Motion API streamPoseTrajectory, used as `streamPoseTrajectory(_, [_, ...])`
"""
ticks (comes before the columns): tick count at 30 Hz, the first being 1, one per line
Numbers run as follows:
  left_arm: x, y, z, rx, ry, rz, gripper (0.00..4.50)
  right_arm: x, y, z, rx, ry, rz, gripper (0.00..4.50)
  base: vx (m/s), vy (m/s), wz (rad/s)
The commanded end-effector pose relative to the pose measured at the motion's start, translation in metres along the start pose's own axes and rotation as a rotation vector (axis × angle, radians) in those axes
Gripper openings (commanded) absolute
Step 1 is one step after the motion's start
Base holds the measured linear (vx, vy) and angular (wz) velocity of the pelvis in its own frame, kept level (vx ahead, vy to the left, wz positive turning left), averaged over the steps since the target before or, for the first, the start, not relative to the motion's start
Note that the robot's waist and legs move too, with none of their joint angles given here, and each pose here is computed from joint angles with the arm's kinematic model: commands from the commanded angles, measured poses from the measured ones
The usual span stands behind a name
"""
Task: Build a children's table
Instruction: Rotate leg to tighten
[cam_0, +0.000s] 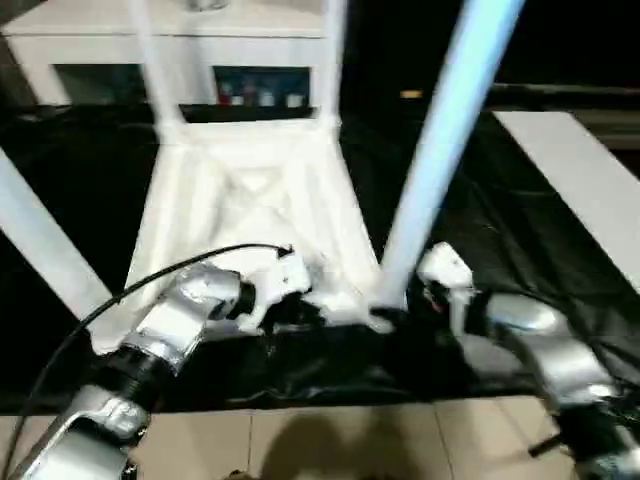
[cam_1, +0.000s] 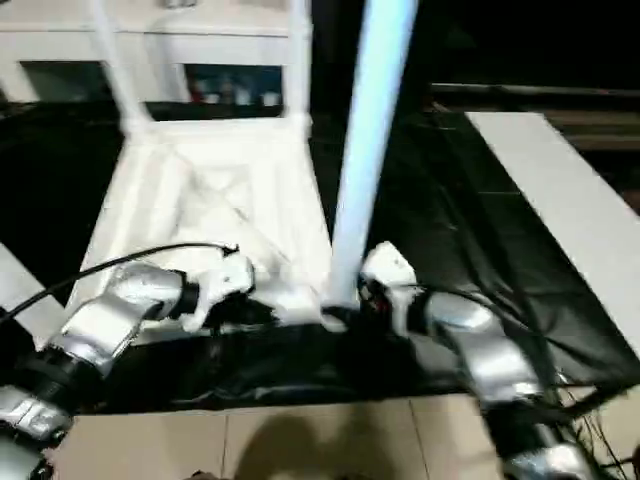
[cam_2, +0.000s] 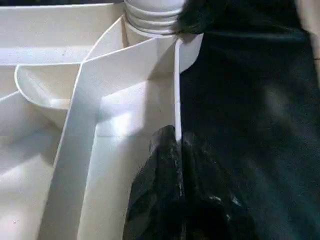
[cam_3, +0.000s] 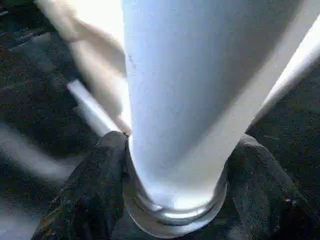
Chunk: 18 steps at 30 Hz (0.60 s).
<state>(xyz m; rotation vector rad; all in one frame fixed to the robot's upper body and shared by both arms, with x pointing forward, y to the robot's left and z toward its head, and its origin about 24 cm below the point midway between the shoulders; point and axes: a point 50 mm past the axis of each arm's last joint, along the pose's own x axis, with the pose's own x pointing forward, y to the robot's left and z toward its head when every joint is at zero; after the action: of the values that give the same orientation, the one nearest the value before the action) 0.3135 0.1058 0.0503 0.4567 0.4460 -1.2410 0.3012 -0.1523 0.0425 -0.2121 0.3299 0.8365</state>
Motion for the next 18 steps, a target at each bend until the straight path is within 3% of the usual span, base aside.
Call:
streamPoseTrajectory(1, [0.020, 0.004, 0.015, -0.023, -0.019, 0.101, 0.00, 0.019, 0.000, -0.012, 0.098, 0.074, -0.194, 2.62, 0.000, 0.000, 0.00])
streamPoseTrajectory(3, [0.025, 0.007, 0.018, -0.046, -0.021, 0.159, 0.00, 0.026, 0.000, -0.013, 0.140, 0.079, -0.257, 2.62, 0.000, 0.000, 0.00])
streamPoseTrajectory(4, [0.035, 0.015, 0.024, -0.119, -0.025, 0.289, 0.00, 0.038, 0.000, -0.015, 0.216, 0.093, -0.401, 2.62, 0.000, 0.000, 0.00])
streamPoseTrajectory(5, [0.036, 0.016, 0.025, -0.129, -0.028, 0.305, 0.00, 0.040, 0.000, -0.014, 0.236, 0.089, -0.422, 2.62, 0.000, 0.000, 0.00])
streamPoseTrajectory(6, [0.044, 0.020, 0.031, -0.164, -0.038, 0.373, 0.00, 0.052, 0.003, -0.013, 0.339, 0.081, -0.511, 2.62, 0.000, 0.000, 0.00])
streamPoseTrajectory(8, [0.047, 0.022, 0.035, -0.151, -0.031, 0.403, 0.00, 0.063, 0.008, -0.008, 0.404, 0.064, -0.523, 2.61, 0.000, 0.000, 0.00])
streamPoseTrajectory(11, [0.047, 0.024, 0.035, -0.112, -0.016, 0.391, 0.00, 0.074, 0.014, 0.006, 0.355, 0.018, -0.469, 2.61, 0.000, 0.000, 0.00])
streamPoseTrajectory(12, [0.046, 0.024, 0.034, -0.108, -0.015, 0.388, 0.00, 0.075, 0.015, 0.009, 0.350, 0.000, -0.453, 3.17, 0.000, 0.000, 0.00])
streamPoseTrajectory(14, [0.042, 0.025, 0.030, -0.083, 0.006, 0.371, 0.00, 0.073, 0.014, 0.020, 0.229, -0.047, -0.416, 3.31, 0.000, 0.000, 0.00])
streamPoseTrajectory(16, [0.041, 0.024, 0.026, -0.077, 0.027, 0.357, 0.00, 0.069, 0.011, 0.025, 0.190, -0.086, -0.396, 3.38, 0.000, 0.000, 0.00])
streamPoseTrajectory(18, [0.039, 0.024, 0.024, -0.071, 0.033, 0.346, 0.00, 0.064, 0.006, 0.027, 0.179, -0.104, -0.402, 3.71, 0.000, 0.000, 0.00])
